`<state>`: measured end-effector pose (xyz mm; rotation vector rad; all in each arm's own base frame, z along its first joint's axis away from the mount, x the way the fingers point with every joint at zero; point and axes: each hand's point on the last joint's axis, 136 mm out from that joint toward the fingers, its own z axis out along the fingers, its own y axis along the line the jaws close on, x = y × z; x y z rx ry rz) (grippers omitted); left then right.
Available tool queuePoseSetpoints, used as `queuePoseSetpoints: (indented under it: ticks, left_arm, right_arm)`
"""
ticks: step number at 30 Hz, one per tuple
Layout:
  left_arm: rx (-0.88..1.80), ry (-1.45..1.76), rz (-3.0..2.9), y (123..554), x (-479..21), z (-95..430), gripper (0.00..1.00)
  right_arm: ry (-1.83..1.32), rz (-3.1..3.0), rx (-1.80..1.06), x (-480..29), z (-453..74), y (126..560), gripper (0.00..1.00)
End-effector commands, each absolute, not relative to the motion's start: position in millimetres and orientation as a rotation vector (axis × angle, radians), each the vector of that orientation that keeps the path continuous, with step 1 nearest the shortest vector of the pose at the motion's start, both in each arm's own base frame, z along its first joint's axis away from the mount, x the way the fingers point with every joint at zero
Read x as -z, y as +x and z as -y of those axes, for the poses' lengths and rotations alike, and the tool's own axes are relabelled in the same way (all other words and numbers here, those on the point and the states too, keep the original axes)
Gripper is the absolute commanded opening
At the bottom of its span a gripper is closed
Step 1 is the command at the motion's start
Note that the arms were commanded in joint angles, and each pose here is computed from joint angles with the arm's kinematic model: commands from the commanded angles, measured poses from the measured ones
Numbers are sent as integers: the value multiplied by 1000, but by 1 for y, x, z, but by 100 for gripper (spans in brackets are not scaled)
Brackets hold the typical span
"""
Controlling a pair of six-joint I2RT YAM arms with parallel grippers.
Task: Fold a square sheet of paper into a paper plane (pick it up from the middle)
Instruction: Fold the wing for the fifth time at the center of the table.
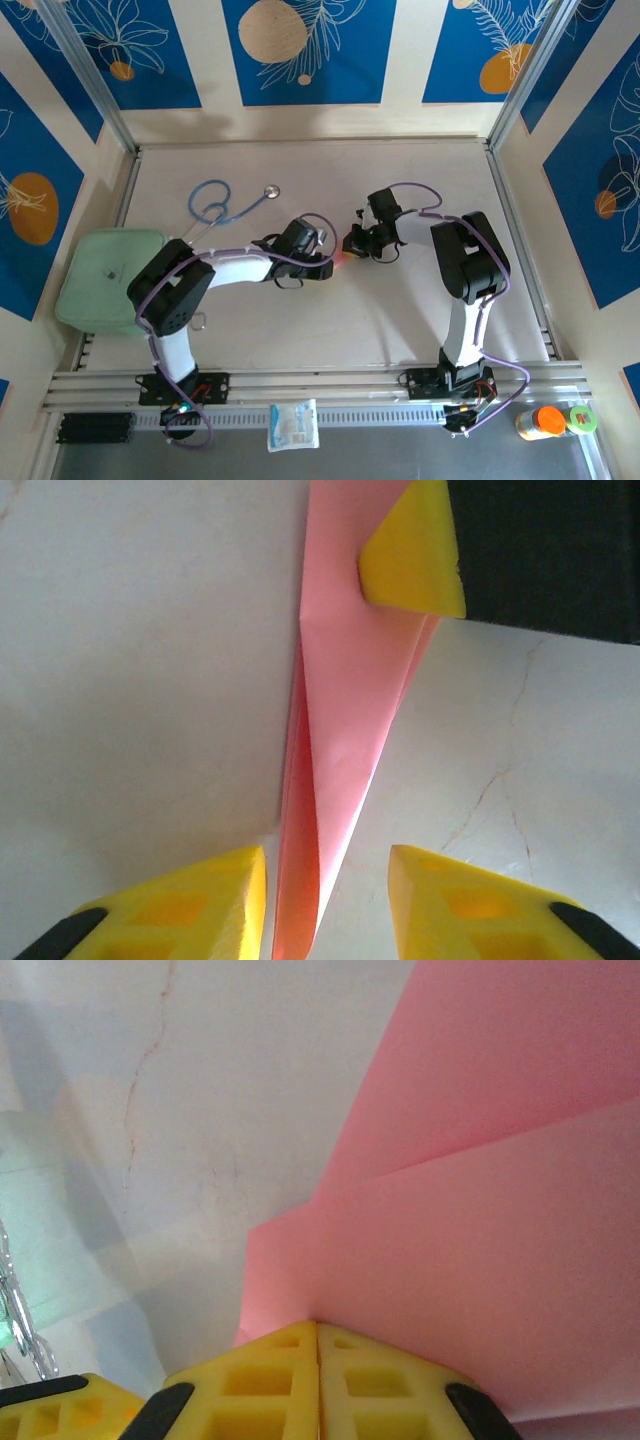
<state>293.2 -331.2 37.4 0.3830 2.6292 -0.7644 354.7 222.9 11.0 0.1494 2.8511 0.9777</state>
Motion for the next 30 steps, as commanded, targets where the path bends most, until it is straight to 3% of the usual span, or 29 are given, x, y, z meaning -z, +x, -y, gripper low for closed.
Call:
queuePoseSetpoints:
  ticks: [1, 18, 30]
  left_arm:
    - [734, 523, -2675, 284, -27, 334, 37]
    - [732, 569, -2726, 277, -13, 334, 22]
    - [839, 551, -2734, 273, -17, 342, 19]
  right_arm:
    - [312, -3106, -605, 57, -178, 311, 10]
    - [309, -3069, -693, 43, -188, 320, 15]
    - [155, -2823, -1127, -43, -230, 346, 17]
